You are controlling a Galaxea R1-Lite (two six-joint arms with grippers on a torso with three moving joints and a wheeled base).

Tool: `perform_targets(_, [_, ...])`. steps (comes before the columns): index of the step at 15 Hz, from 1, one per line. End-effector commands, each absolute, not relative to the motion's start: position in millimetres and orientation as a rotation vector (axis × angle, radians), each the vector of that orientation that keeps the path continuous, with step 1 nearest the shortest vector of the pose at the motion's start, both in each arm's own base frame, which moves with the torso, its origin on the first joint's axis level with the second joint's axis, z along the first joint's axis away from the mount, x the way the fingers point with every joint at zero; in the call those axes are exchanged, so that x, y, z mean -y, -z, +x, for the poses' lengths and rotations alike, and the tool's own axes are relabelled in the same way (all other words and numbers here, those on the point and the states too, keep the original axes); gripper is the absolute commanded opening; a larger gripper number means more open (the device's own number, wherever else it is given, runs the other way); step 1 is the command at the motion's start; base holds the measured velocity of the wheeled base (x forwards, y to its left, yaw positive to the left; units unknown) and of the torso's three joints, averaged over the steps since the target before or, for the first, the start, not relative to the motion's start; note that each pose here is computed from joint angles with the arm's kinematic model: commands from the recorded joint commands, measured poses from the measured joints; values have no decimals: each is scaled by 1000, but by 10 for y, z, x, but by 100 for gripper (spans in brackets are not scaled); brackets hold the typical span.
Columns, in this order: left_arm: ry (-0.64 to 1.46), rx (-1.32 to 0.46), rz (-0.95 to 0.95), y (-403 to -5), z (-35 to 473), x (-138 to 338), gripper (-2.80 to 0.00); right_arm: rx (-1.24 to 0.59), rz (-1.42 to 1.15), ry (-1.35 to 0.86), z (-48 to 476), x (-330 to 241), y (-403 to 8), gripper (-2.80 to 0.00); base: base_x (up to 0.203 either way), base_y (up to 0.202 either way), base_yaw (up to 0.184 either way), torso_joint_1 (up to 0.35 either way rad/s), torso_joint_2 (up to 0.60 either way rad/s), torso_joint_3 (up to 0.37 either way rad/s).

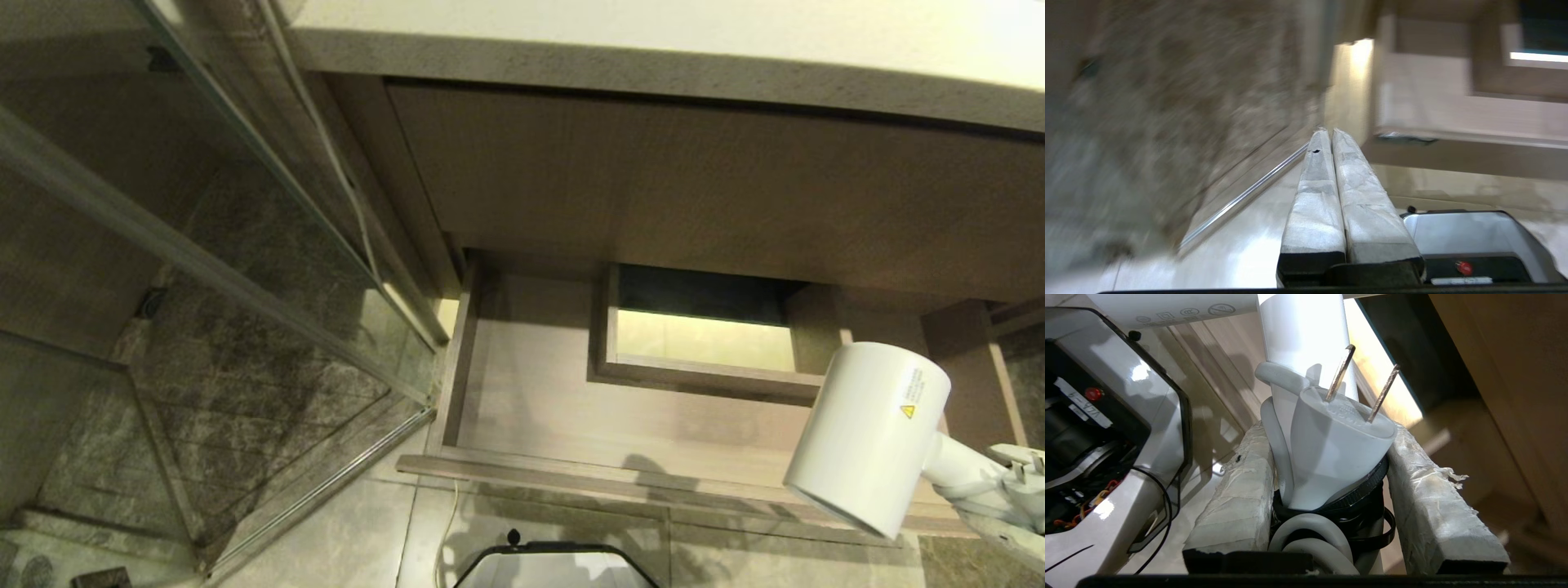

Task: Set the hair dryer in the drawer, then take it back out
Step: Put it into the drawer

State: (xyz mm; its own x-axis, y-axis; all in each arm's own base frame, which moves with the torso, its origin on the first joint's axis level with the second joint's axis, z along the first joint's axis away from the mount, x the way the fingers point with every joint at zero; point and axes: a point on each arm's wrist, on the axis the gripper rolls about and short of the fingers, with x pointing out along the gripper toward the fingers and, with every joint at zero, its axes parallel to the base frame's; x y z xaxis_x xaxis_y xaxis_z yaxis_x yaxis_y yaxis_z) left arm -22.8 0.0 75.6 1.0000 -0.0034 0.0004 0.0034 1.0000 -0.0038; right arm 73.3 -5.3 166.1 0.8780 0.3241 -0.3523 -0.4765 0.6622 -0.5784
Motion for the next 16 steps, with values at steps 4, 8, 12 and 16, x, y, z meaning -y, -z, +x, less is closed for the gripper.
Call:
perform_targets(4, [3,0,-5,-753,-227,0,-280,-220,-718,-454,729,53,-1670,-280,0,-10,170,-250,498,243])
perform_targets(8, [3,2,-5,-756,-228,0,-280,-220,-716,-456,722,51,-1666,-280,1,-6,94,-55,118,58])
perform_targets(12, [3,2,-5,-756,-228,0,-280,-220,-715,-458,733,53,-1675,-280,0,0,0,-4,7,5])
perform_targets(16, [2,1,-5,-756,-228,0,-280,-234,-707,-466,723,51,-1653,-280,1,3,-21,-1,-1,2])
